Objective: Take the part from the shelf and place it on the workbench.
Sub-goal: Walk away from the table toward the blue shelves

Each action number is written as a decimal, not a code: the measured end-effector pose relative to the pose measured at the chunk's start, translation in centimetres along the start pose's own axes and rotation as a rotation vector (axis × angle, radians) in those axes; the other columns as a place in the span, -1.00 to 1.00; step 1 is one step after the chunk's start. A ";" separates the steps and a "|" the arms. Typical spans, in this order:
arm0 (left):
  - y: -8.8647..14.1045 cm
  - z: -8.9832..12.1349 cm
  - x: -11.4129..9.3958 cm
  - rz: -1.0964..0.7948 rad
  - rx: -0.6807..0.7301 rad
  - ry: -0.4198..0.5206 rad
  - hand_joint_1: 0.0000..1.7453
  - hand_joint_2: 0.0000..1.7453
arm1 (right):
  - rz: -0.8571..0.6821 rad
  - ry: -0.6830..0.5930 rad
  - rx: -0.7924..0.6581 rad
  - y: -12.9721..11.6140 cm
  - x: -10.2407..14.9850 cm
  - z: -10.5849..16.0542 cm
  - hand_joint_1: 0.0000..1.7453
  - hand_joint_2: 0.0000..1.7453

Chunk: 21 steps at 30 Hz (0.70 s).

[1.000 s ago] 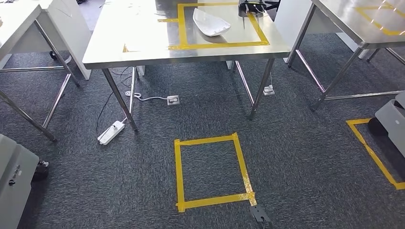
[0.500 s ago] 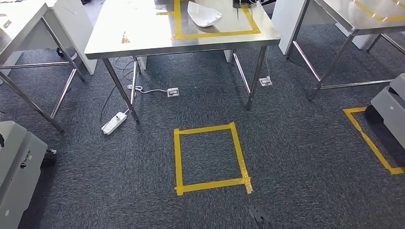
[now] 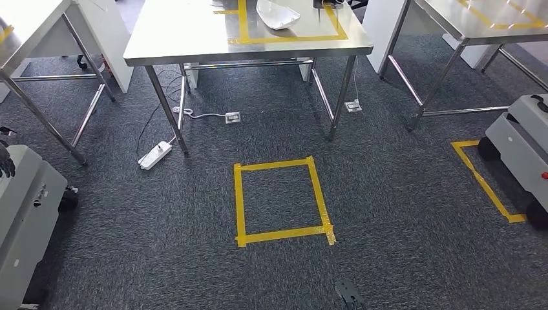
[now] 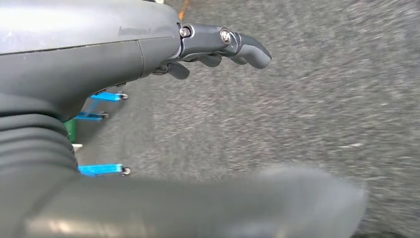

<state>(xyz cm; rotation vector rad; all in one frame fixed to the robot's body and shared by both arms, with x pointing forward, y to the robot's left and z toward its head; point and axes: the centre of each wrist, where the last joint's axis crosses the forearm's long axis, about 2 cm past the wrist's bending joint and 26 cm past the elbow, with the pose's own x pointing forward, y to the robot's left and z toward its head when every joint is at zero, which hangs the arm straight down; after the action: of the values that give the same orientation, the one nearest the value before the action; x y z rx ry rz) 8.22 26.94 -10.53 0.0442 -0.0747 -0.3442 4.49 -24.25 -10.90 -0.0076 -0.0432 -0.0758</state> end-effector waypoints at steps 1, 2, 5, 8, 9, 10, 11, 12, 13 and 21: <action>0.0 0.0 0.0 0.002 0.003 0.001 -1.00 1.00 | 0.003 0.005 -0.001 -0.1 -0.1 0.0 -1.00 1.00; 0.1 0.0 0.1 0.006 0.006 -0.003 -1.00 1.00 | 0.005 0.010 -0.002 -0.1 -0.4 0.0 -1.00 1.00; 0.6 0.0 0.2 0.036 0.017 -0.034 -1.00 1.00 | 0.009 0.028 -0.001 -0.4 -1.8 -0.1 -1.00 1.00; 0.7 0.0 -0.7 0.088 0.015 -0.056 -1.00 1.00 | 0.007 0.024 0.002 -1.0 -3.0 -0.2 -1.00 1.00; 0.6 -0.1 -1.2 0.107 0.013 -0.062 -1.00 1.00 | 0.006 0.017 0.002 -1.2 -3.2 -0.2 -1.00 1.00; 0.6 -0.1 -1.6 0.126 0.010 -0.068 -1.00 1.00 | 0.007 0.010 0.002 -1.5 -3.4 -0.2 -1.00 1.00; 0.5 -0.1 -2.1 0.145 0.009 -0.073 -1.00 1.00 | 0.007 0.002 0.003 -1.7 -3.6 -0.3 -1.00 1.00; 0.5 -0.2 -2.6 0.164 0.008 -0.077 -1.00 1.00 | 0.009 -0.006 0.003 -1.9 -3.8 -0.3 -1.00 1.00; 0.4 -0.2 -3.1 0.182 0.007 -0.081 -1.00 1.00 | 0.010 -0.015 0.003 -2.1 -4.0 -0.3 -1.00 1.00; -0.3 -0.2 -6.6 0.317 -0.002 -0.120 -1.00 -1.00 | 0.021 -0.100 0.008 -3.9 -4.6 -0.3 -1.00 -1.00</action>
<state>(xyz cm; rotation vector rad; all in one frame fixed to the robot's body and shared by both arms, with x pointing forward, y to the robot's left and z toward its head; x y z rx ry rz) 1.98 28.92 -11.15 0.0092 -0.1981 -0.0300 -0.33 -27.82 -11.33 -0.0041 -0.1433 -0.0539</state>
